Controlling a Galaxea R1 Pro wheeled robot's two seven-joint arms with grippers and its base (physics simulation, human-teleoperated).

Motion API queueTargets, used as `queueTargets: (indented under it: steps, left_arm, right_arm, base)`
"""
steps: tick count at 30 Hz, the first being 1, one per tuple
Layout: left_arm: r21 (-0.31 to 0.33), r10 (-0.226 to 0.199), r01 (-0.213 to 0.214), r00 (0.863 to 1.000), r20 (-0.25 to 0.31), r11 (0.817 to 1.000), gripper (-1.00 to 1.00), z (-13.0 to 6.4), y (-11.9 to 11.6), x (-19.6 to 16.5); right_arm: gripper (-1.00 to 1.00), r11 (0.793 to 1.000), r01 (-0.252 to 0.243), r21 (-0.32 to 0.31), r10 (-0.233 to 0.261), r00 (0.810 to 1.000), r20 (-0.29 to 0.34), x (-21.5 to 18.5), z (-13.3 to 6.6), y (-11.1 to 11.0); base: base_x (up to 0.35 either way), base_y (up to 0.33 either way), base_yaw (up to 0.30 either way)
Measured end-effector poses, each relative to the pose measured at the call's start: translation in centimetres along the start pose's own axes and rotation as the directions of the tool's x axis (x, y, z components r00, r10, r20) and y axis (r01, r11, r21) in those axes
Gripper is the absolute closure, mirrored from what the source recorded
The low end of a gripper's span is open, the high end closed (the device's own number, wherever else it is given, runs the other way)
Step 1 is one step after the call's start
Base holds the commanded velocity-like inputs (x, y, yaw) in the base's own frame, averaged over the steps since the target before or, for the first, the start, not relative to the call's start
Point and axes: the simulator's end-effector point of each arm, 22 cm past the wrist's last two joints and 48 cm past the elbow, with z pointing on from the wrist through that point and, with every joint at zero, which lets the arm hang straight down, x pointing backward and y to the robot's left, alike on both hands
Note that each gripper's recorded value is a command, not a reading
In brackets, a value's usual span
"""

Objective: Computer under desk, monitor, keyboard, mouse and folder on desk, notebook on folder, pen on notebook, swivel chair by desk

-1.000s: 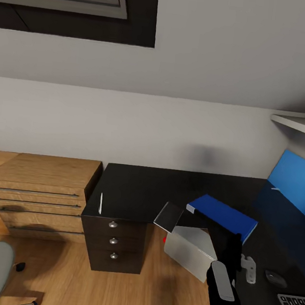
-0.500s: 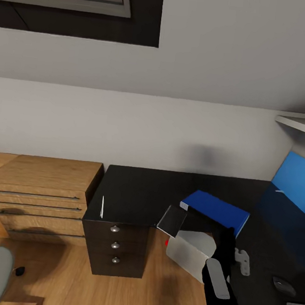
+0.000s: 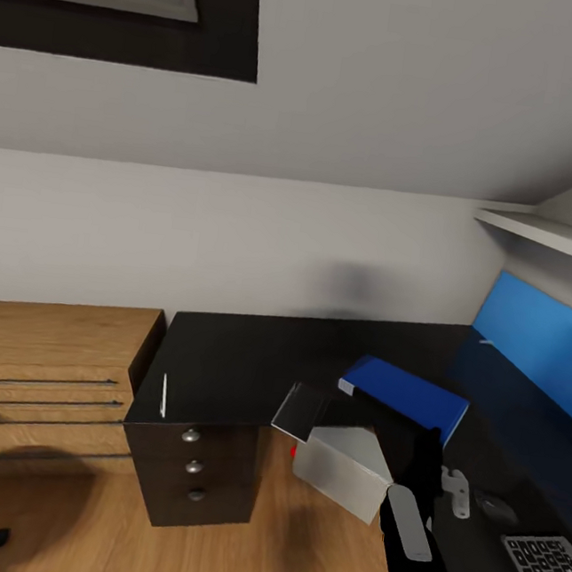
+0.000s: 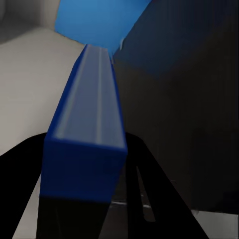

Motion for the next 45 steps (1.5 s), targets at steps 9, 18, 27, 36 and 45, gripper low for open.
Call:
queueTargets:
  steps: [9, 18, 27, 36, 45]
  left_arm:
    - [0.001, 0.001, -0.001, 1.000, 0.000, 1.000, -1.00, 0.0, 0.0, 0.0]
    - [0.002, 0.001, -0.001, 1.000, -0.001, 1.000, -1.00, 0.0, -0.1, 0.1]
    - [0.002, 0.001, -0.001, 1.000, -0.001, 1.000, -1.00, 0.0, -0.1, 0.1]
    - [0.002, 0.001, -0.001, 1.000, -0.001, 1.000, -1.00, 0.0, -0.1, 0.1]
    - [0.012, 0.017, -0.017, 1.000, -0.001, 1.000, -1.00, -0.1, -0.5, 0.2]
  right_arm:
    - [1.00, 1.000, 0.003, -0.001, -0.003, 1.000, -0.008, 0.3, -0.1, 0.0]
    - [1.00, 1.000, 0.020, 0.011, -0.020, 1.000, 0.002, -0.3, 0.3, -0.7]
    - [1.00, 0.994, 0.087, 0.059, -0.090, 0.995, 0.034, -1.4, 3.2, -2.4]
    - [1.00, 0.989, 0.117, 0.086, -0.120, 0.992, 0.033, -1.7, 4.4, -3.3]
    - [1.00, 0.965, 0.196, 0.176, -0.197, 0.980, -0.012, -1.3, 7.8, -4.9]
  base:
    - [0.000, 0.000, -0.068]
    - [0.000, 0.000, -0.002]
    - [0.000, 0.000, 0.000]
    - [0.000, 0.000, 0.000]
    - [0.000, 0.000, 0.000]
